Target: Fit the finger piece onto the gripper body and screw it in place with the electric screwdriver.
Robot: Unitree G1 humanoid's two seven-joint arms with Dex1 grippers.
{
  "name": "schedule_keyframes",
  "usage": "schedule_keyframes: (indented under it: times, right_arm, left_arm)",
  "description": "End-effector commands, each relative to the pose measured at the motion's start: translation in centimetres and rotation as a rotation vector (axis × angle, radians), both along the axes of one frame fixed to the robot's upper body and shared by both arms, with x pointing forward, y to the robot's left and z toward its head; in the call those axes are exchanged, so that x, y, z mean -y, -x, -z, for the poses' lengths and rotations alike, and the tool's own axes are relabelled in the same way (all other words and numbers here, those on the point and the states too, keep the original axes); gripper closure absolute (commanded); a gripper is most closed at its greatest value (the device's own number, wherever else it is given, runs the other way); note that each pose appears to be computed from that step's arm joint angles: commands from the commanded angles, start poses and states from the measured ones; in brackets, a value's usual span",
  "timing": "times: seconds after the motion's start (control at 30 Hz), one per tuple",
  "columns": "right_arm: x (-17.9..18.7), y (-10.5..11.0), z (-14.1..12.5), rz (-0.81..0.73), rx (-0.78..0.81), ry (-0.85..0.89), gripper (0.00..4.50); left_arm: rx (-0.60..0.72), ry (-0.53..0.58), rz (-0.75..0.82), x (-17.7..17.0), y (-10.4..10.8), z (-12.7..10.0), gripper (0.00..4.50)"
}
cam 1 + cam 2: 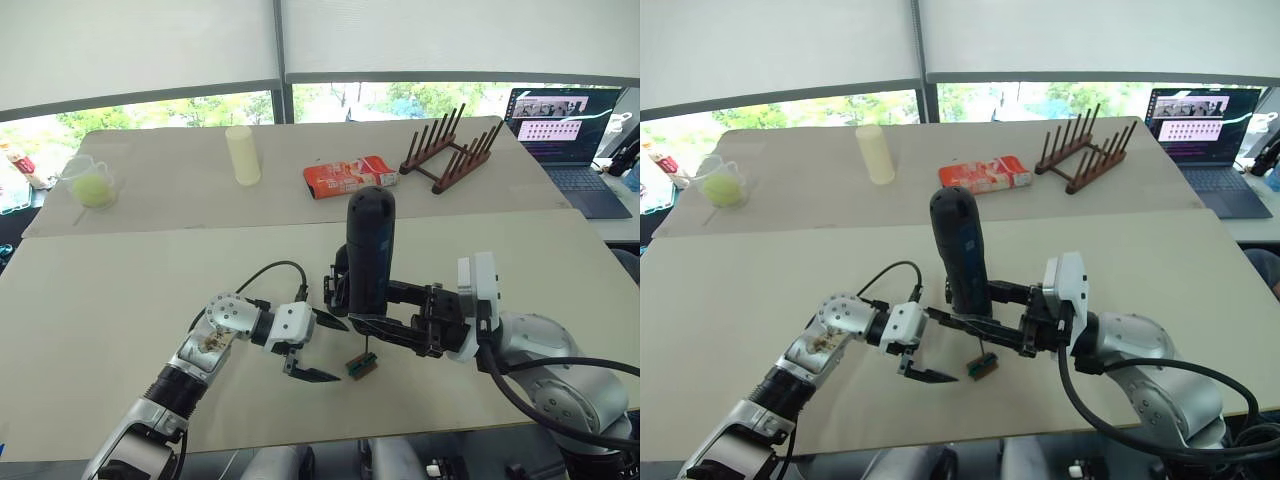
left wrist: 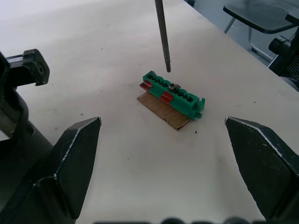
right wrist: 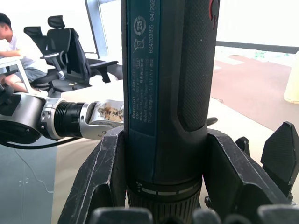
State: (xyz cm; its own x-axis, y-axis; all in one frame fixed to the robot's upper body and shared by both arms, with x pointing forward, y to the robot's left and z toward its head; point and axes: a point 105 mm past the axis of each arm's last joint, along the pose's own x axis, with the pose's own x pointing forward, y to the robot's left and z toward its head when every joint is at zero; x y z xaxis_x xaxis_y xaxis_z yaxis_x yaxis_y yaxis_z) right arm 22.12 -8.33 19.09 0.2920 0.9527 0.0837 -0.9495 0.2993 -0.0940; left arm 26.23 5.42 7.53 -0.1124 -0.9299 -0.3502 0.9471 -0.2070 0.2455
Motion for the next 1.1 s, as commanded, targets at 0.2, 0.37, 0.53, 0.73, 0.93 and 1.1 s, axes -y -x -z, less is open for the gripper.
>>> schedule_keyframes:
  times: [0.2, 0.37, 0.53, 0.73, 0.93, 1.1]
  right_arm:
    - [-0.50, 0.85, -1.51, -0.024, 0.079, -0.032, 2.61]
    - [-0.55, 0.82, -1.34, -0.026, 0.072, -0.030, 2.61]
    - [-0.62, 0.74, -1.14, -0.027, 0.067, -0.028, 2.61]
    - [-0.67, 0.66, -0.97, -0.028, 0.063, -0.027, 2.61]
    - [-0.80, 0.62, -0.90, -0.030, 0.064, -0.028, 2.61]
    - [-0.84, 0.57, -0.84, -0.028, 0.067, -0.027, 2.61]
  left_arm:
    - [0.013, 0.021, 0.031, 0.41, 0.54, -0.55, 0.00]
    - [0.012, 0.020, 0.028, 0.39, 0.52, -0.56, 0.00]
    - [0.013, 0.021, 0.025, 0.37, 0.52, -0.57, 0.00]
    - [0.017, 0.020, 0.023, 0.33, 0.47, -0.63, 0.00]
    - [0.019, 0.019, 0.023, 0.26, 0.45, -0.68, 0.00]
    - [0.020, 0.019, 0.022, 0.24, 0.42, -0.75, 0.00]
